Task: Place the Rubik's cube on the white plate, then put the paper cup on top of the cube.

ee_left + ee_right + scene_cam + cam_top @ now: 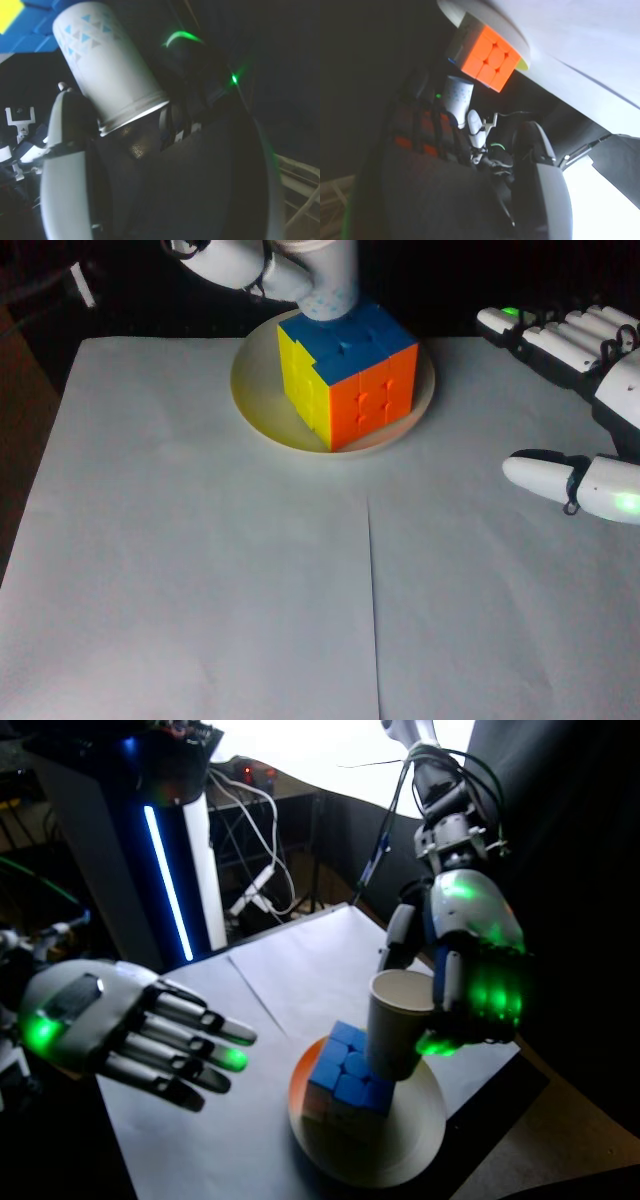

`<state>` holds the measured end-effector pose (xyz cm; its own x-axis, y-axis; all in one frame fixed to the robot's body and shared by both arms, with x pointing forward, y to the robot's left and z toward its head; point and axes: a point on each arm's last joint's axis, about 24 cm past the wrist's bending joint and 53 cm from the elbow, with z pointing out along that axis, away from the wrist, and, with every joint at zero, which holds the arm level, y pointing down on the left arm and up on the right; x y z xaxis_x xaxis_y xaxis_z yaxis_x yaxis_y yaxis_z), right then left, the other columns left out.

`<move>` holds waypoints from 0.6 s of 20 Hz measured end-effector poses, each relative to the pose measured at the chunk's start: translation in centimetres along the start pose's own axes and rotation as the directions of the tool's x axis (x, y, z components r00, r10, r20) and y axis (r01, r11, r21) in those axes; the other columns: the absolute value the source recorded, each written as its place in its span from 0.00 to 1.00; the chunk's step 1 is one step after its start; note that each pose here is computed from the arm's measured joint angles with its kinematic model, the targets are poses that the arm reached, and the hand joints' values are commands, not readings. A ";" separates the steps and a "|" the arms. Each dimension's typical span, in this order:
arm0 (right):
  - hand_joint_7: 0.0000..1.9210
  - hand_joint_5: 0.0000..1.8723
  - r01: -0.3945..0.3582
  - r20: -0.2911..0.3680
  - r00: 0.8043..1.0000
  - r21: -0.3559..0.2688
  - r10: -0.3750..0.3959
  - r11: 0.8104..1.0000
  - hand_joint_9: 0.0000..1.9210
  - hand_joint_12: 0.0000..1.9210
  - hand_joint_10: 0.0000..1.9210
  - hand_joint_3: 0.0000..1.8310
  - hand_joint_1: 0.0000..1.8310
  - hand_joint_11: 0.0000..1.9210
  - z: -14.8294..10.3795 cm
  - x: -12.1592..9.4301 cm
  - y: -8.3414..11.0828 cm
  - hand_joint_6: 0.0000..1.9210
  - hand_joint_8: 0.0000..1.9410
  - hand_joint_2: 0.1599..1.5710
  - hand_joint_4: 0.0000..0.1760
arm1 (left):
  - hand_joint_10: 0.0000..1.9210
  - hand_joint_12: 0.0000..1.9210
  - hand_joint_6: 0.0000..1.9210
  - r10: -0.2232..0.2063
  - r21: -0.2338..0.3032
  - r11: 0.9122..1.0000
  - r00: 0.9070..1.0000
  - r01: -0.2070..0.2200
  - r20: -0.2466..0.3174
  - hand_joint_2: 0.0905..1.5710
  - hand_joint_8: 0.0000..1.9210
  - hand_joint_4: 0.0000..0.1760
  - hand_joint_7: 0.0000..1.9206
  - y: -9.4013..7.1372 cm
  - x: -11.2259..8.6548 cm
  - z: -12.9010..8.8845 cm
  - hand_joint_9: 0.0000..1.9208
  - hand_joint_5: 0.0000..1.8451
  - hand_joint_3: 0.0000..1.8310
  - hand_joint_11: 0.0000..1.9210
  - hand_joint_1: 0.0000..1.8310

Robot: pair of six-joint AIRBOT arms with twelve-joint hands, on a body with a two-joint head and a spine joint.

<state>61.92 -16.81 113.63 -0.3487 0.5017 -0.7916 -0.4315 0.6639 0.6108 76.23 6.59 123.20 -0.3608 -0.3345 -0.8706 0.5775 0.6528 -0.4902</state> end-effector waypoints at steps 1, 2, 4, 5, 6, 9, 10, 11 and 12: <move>0.05 0.00 0.000 0.000 1.000 0.000 0.000 1.000 0.00 0.54 0.22 0.00 0.30 0.00 0.0 0.0 0.0 0.00 0.00 0.78 0.00 | 0.61 0.89 0.57 -0.002 0.004 1.000 1.000 0.002 -0.009 0.70 0.42 0.00 0.17 -0.1 0.3 0.2 0.15 0.11 0.18 0.16 0.39; 0.05 0.00 -0.002 0.001 1.000 0.002 0.002 1.000 0.01 0.54 0.22 0.00 0.28 0.00 0.0 0.0 -0.1 0.00 0.00 0.78 0.00 | 0.63 0.92 0.57 0.000 0.008 1.000 1.000 0.000 -0.017 0.70 0.46 0.00 0.18 -0.3 0.5 0.3 0.15 0.11 0.18 0.14 0.37; 0.05 0.00 -0.002 0.001 1.000 0.002 0.002 1.000 0.00 0.57 0.25 0.00 0.29 0.00 0.0 0.0 0.0 0.00 0.00 0.78 0.00 | 0.69 0.96 0.57 0.007 0.021 1.000 1.000 -0.006 -0.028 0.69 0.51 0.00 0.15 -0.8 1.2 0.6 0.12 0.11 0.20 0.11 0.38; 0.05 0.00 -0.003 0.001 1.000 0.001 0.003 1.000 0.00 0.55 0.23 0.00 0.29 0.00 0.0 0.0 0.0 0.00 0.00 0.78 0.00 | 0.67 0.99 0.55 0.012 0.024 1.000 0.999 -0.011 -0.031 0.68 0.47 0.00 0.13 -0.9 1.3 0.7 0.09 0.10 0.21 0.05 0.37; 0.05 0.00 -0.004 0.000 1.000 0.001 0.004 1.000 0.00 0.52 0.21 0.00 0.30 0.00 0.1 0.1 0.0 0.00 0.00 0.78 0.00 | 0.65 0.99 0.50 0.017 0.025 1.000 0.999 -0.016 -0.033 0.67 0.41 0.00 0.15 -0.9 1.3 0.7 0.09 0.10 0.21 0.03 0.37; 0.04 0.00 -0.006 -0.001 1.000 0.000 0.006 1.000 0.01 0.53 0.21 0.00 0.29 0.00 0.1 0.2 0.0 0.00 0.00 0.78 0.00 | 0.40 0.94 0.16 0.025 0.022 0.999 0.998 -0.024 -0.050 0.73 0.05 0.07 0.20 -0.8 1.8 0.7 0.08 0.11 0.05 0.00 0.29; 0.05 0.00 -0.006 -0.001 1.000 0.000 0.006 1.000 0.00 0.52 0.22 0.00 0.30 0.00 0.1 0.2 0.0 0.00 0.00 0.79 0.00 | 0.38 0.92 0.12 0.027 0.022 0.999 0.998 -0.026 -0.053 0.74 0.02 0.09 0.17 -0.7 1.9 0.6 0.05 0.09 0.03 0.00 0.29; 0.04 0.00 -0.006 -0.001 1.000 0.000 0.006 1.000 0.00 0.49 0.20 0.00 0.31 0.00 0.1 0.2 0.0 0.00 0.00 0.78 0.00 | 0.33 0.89 0.07 0.026 0.020 0.999 0.998 -0.025 -0.053 0.73 0.00 0.21 0.11 -0.7 1.9 0.6 0.00 0.04 0.01 0.00 0.26; 0.04 0.00 -0.006 -0.001 1.000 0.001 0.006 1.000 0.01 0.48 0.20 0.00 0.29 0.00 0.1 0.2 0.0 0.00 0.00 0.78 0.00 | 0.26 0.90 0.05 0.024 0.019 1.000 0.998 -0.023 -0.051 0.69 0.00 0.48 0.07 -0.6 1.8 0.6 0.00 0.02 0.00 0.00 0.25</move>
<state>61.91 -16.70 113.44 -0.3522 0.5052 -0.7878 -0.4281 0.6615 0.6157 75.68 5.17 121.87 -0.3841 -0.2836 -0.8786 0.5995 0.6471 -0.4710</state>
